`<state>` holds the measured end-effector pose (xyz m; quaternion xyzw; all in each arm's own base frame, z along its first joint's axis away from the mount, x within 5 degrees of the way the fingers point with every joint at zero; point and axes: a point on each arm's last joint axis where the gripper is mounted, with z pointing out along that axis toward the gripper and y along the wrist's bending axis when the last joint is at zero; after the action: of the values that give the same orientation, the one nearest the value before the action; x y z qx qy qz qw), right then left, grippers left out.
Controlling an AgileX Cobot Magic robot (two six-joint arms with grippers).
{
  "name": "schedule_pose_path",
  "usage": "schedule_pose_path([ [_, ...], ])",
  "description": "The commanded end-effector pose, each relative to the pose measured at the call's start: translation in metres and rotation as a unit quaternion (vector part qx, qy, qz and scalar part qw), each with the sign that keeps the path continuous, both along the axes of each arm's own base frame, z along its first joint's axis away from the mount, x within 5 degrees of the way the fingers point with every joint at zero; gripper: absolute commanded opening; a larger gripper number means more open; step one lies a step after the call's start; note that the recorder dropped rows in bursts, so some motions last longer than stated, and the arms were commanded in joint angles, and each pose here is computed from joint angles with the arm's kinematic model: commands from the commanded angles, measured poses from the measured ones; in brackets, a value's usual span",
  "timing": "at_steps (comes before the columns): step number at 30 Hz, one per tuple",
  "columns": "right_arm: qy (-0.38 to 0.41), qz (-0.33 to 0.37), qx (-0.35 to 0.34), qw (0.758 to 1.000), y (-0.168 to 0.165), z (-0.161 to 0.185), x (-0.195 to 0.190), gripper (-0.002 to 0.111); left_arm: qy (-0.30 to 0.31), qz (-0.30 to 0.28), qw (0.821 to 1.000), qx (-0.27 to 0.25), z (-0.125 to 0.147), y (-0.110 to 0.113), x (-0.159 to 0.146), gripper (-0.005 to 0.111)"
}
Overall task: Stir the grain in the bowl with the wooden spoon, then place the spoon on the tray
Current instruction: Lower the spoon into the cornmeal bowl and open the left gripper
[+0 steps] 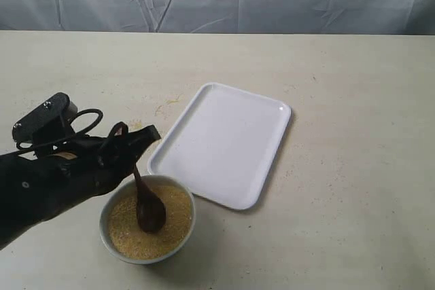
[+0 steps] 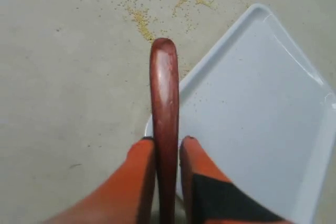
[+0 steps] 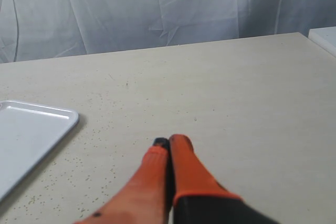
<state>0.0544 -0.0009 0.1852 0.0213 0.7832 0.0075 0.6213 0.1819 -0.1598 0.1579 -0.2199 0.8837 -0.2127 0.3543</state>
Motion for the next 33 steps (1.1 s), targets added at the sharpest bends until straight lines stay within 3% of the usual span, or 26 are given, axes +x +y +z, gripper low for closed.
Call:
schedule_pose_path([
  [1,-0.006,0.002,0.0,1.0,0.0,0.0,0.0,0.0,0.01,-0.01,1.0,0.004,-0.003,-0.001,-0.003,0.032],
  [5,-0.006,0.002,0.0,1.0,0.0,0.0,0.0,0.0,0.01,-0.013,1.0,0.007,-0.003,-0.001,-0.003,0.038],
  [12,-0.006,0.002,0.0,1.0,0.0,0.0,0.0,0.0,0.003,-0.054,0.998,0.02,0.003,-0.002,-0.006,0.038],
  [20,-0.006,0.002,0.0,1.0,0.0,0.0,0.0,0.0,-0.06,-0.092,0.994,0.023,0.036,0.006,-0.011,0.037],
  [23,-0.006,0.002,0.0,1.0,0.0,0.0,0.0,0.0,-0.102,-0.105,0.989,0.034,0.051,0.01,-0.013,0.028],
  [27,-0.006,0.002,0.0,1.0,0.0,0.0,0.0,0.0,-0.172,-0.163,0.967,0.095,0.069,0.01,-0.011,0.0],
  [33,-0.006,0.002,0.0,1.0,0.0,0.0,0.0,0.0,-0.198,-0.26,0.939,0.111,0.101,-0.009,0.013,0.0],
])
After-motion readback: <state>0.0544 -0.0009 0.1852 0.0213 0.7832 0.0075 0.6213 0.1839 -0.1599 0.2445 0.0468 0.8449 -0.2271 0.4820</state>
